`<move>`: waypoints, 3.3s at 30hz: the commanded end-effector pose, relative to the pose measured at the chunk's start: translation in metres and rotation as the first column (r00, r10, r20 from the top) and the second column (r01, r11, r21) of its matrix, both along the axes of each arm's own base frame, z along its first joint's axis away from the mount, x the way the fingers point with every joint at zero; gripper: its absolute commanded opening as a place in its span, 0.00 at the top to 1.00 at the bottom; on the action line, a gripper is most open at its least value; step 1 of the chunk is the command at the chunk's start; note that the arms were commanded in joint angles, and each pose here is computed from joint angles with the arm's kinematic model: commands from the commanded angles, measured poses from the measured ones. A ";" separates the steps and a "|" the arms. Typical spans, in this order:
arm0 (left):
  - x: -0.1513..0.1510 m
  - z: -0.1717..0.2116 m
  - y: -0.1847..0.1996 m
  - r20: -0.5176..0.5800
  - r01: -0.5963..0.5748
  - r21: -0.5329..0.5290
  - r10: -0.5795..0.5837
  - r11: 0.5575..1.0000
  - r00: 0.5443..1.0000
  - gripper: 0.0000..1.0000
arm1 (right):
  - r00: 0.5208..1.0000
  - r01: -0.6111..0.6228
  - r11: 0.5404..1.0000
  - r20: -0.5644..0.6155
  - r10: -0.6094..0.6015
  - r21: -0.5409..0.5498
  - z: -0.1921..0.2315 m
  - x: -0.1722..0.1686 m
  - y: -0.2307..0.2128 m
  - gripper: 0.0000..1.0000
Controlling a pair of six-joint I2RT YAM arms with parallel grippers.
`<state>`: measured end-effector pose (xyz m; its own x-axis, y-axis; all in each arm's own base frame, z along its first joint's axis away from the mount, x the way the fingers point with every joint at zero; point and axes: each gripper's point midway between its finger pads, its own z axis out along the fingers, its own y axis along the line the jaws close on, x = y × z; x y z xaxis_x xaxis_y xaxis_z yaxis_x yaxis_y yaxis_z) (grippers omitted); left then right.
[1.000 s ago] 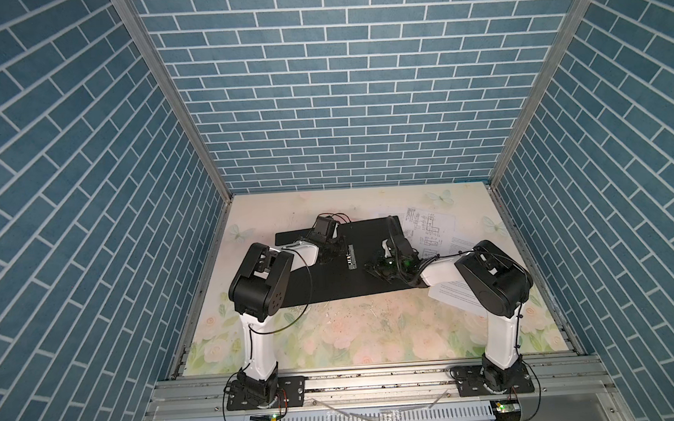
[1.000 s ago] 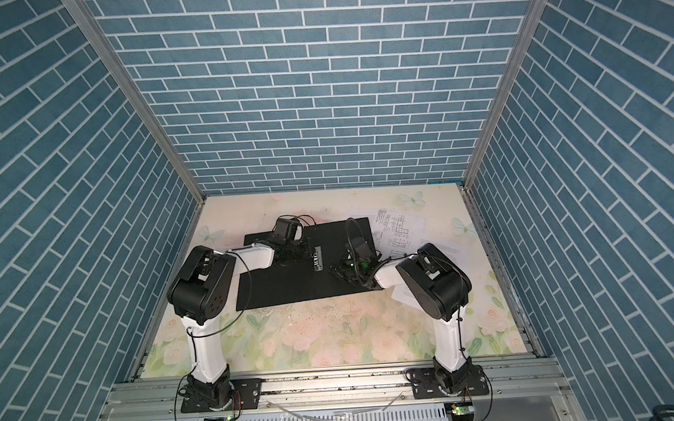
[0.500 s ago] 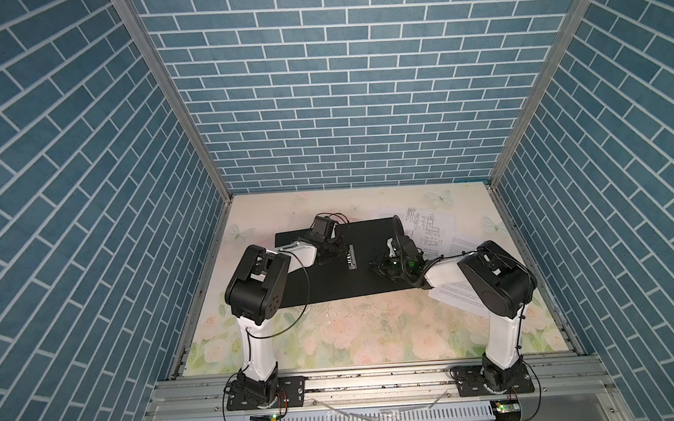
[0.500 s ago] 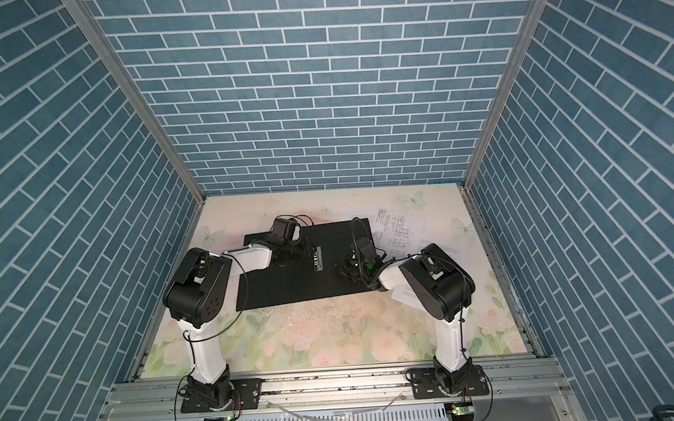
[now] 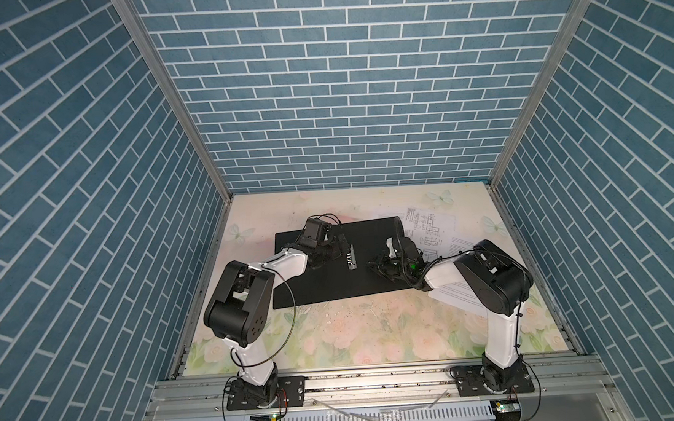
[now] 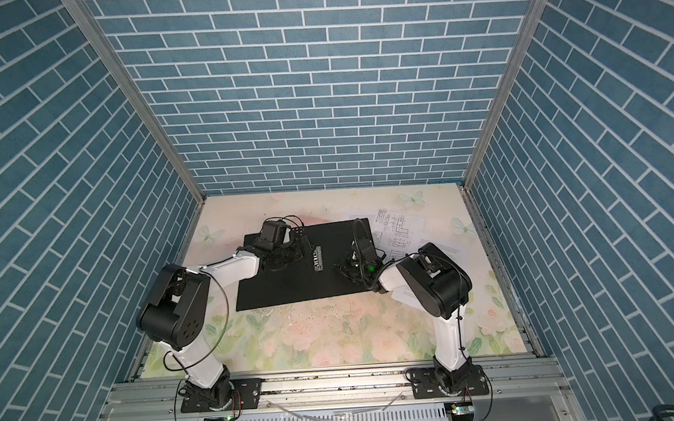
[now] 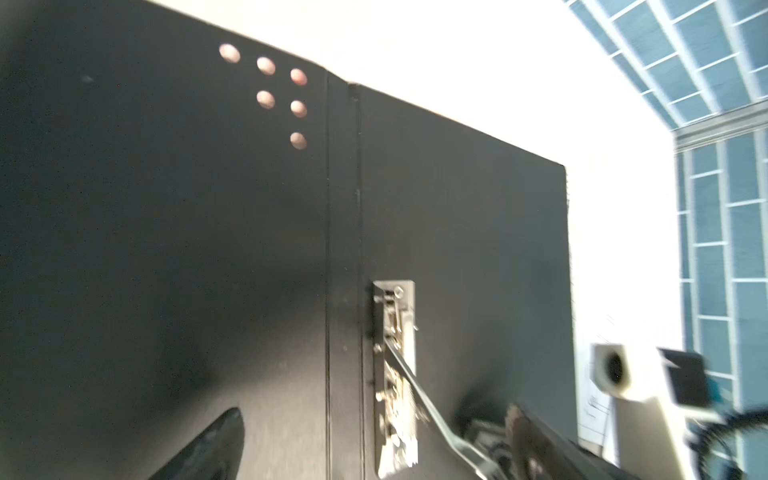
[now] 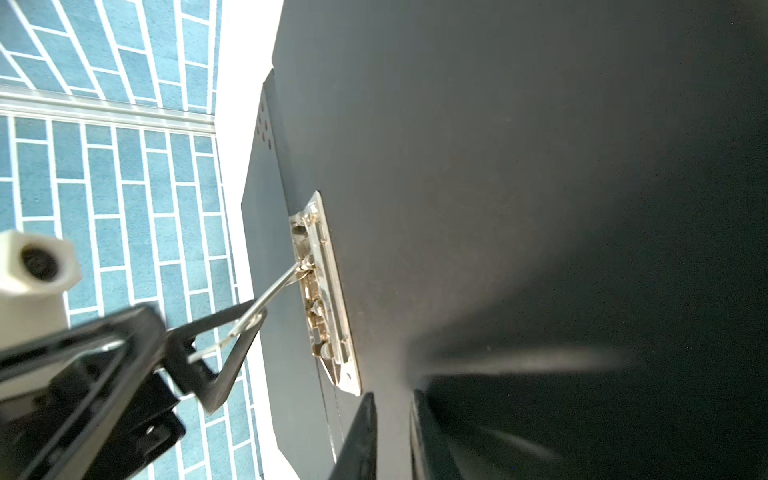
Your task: Put the files into the folder
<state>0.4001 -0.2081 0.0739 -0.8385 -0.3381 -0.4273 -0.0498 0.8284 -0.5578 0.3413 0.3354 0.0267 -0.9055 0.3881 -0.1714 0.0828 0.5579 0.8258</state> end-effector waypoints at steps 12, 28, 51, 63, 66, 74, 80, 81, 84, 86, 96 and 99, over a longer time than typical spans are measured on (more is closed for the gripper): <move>-0.041 0.032 -0.045 0.080 0.124 -0.216 -0.109 0.969 0.991 0.00 | 0.980 -0.021 0.992 -0.198 -0.004 -0.123 -0.075 -0.034 -0.022 0.83; -0.016 0.033 -0.088 0.105 0.175 -0.346 -0.147 0.922 0.984 0.00 | 0.977 -0.016 0.991 -0.212 -0.013 -0.134 -0.079 -0.037 -0.028 0.83; 0.066 0.011 -0.077 0.104 0.167 -0.257 -0.144 0.952 0.984 0.00 | 0.969 -0.019 0.983 -0.245 -0.026 -0.181 -0.081 -0.037 -0.032 0.84; 0.075 0.016 -0.064 0.120 0.144 -0.325 -0.110 0.935 0.987 0.00 | 0.975 -0.043 0.976 -0.222 -0.005 -0.212 -0.069 -0.027 -0.027 0.84; 0.071 0.027 -0.062 0.141 0.149 -0.329 -0.107 0.933 0.984 0.00 | 0.983 -0.031 0.979 -0.184 -0.007 -0.202 -0.058 -0.022 -0.026 0.84; 0.056 0.060 -0.054 0.186 0.160 -0.317 -0.104 0.935 0.977 0.00 | 0.999 -0.020 0.975 -0.030 0.014 -0.221 -0.011 -0.008 -0.037 0.63; 0.030 0.051 -0.044 0.156 0.167 -0.133 -0.146 0.977 0.977 0.00 | 0.998 0.016 0.950 0.056 0.002 -0.312 0.011 0.002 -0.074 0.47; 0.025 0.048 -0.044 0.148 0.175 -0.108 -0.158 0.979 0.976 0.00 | 0.998 0.020 0.943 0.060 0.000 -0.333 0.011 0.004 -0.082 0.45; 0.011 0.041 -0.044 0.133 0.184 -0.053 -0.175 0.982 0.975 0.00 | 0.997 0.039 0.920 0.079 -0.009 -0.390 0.014 0.010 -0.106 0.39; 0.003 0.038 -0.043 0.131 0.184 -0.007 -0.181 0.983 0.975 0.00 | 0.995 0.053 0.901 0.094 -0.014 -0.430 0.016 0.016 -0.122 0.33; -0.018 0.039 -0.045 0.158 0.184 0.082 -0.195 0.980 0.968 0.00 | 0.995 0.064 0.875 0.099 -0.018 -0.481 0.006 0.032 -0.153 0.27; -0.020 0.038 -0.043 0.162 0.179 0.081 -0.190 0.981 0.968 0.00 | 0.995 0.050 0.879 0.095 -0.006 -0.474 0.002 0.033 -0.152 0.27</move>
<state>0.3816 -0.2585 0.1113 -0.8114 -0.1553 -0.5636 0.1986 0.8335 -0.5155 0.3768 0.1865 0.0395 -0.8523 0.3116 -0.4201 0.0712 0.8648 0.4970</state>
